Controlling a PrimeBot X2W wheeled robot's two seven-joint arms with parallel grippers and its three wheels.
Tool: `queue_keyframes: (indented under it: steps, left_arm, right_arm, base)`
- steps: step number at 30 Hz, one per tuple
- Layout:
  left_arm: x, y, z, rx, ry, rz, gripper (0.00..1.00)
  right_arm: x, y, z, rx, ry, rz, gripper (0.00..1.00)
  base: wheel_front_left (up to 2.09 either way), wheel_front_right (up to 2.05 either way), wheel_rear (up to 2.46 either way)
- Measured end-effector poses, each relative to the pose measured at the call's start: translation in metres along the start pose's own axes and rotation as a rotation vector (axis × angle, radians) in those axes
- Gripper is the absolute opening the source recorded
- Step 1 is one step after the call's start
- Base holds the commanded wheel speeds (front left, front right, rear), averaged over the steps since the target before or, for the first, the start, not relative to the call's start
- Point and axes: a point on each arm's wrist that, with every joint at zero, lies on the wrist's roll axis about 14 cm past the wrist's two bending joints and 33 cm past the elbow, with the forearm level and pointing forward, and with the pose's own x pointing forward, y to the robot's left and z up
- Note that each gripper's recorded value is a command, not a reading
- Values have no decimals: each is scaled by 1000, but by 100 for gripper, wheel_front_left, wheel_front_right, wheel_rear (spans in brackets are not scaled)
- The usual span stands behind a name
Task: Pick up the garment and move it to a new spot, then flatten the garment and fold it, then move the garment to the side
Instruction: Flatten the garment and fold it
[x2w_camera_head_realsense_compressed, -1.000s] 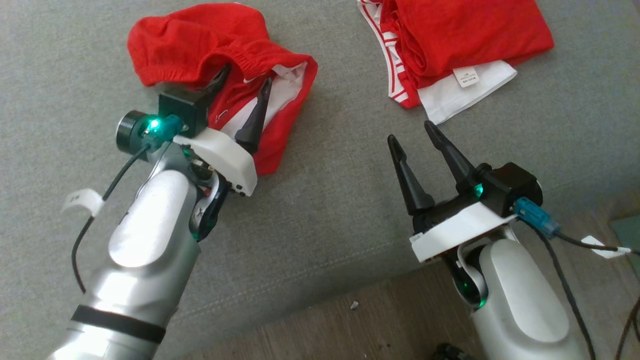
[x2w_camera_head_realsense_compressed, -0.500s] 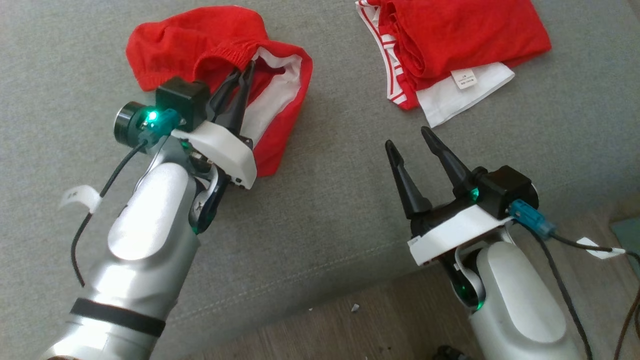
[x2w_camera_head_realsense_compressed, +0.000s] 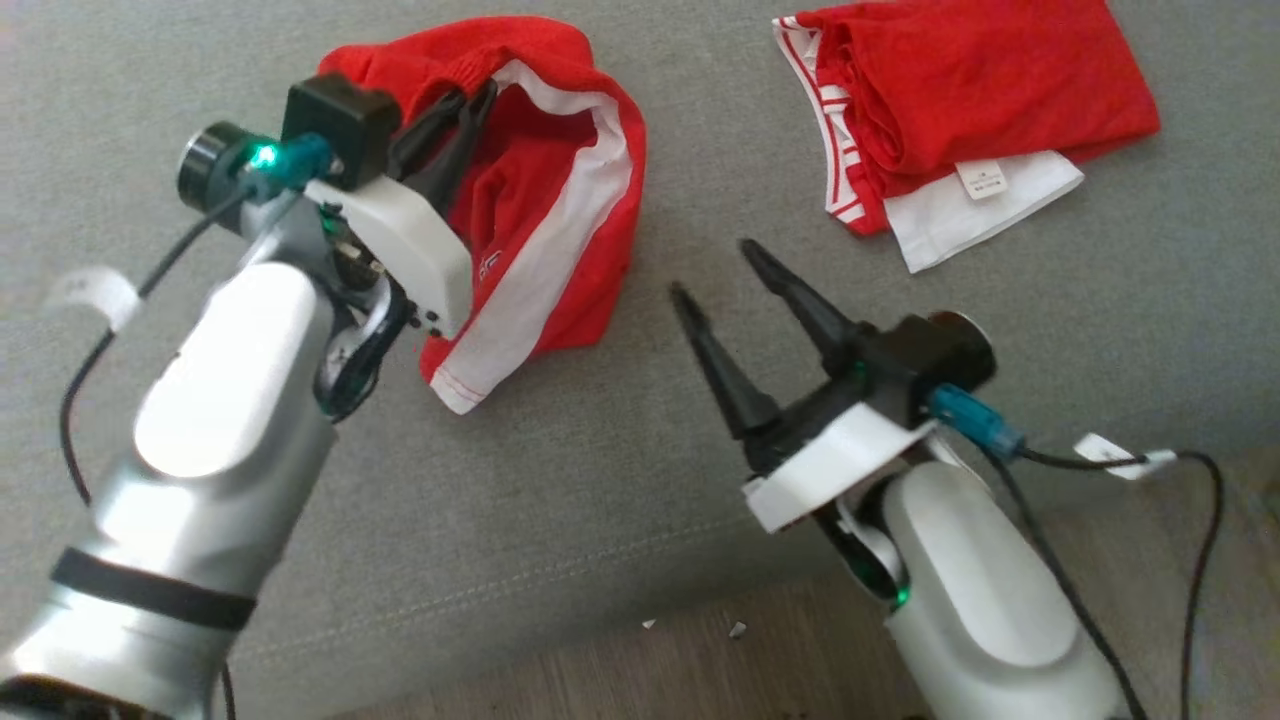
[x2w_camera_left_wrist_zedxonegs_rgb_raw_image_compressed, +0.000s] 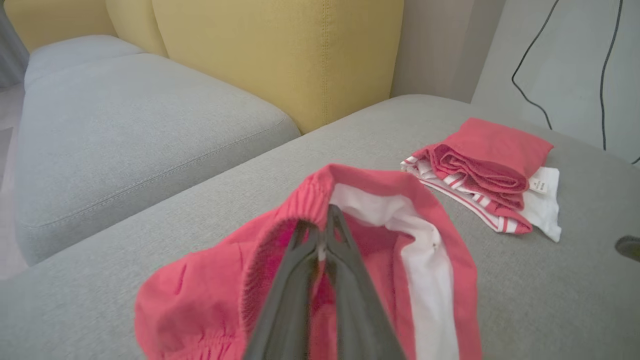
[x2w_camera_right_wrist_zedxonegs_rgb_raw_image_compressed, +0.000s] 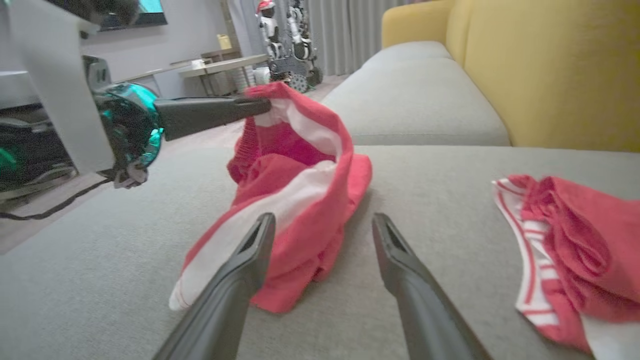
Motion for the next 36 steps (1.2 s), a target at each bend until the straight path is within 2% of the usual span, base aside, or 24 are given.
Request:
queue_keyframes:
  steps: [9, 16, 21, 27, 36]
  left_arm:
    - [-11, 2, 5, 74, 88, -61, 0]
    - [-17, 10, 10, 71, 82, -49, 0]
    - [-22, 15, 2, 53, 96, -37, 0]
    - [-24, 22, -5, 46, 106, -21, 0]
    - [-22, 29, -6, 47, 110, -6, 0]
  right_arm:
    - [17, 64, 4, -98, 19, 239, 100]
    - [21, 88, -29, -169, 153, 355, 100]
    - [19, 87, -60, -200, 270, 380, 100]
    - [23, 79, -74, -210, 321, 373, 100]
    - [25, 75, -86, -84, 398, 340, 100]
  base:
    - [0, 0, 0]
    - [0, 0, 0]
    - [0, 0, 0]
    - [0, 0, 0]
    - [0, 0, 0]
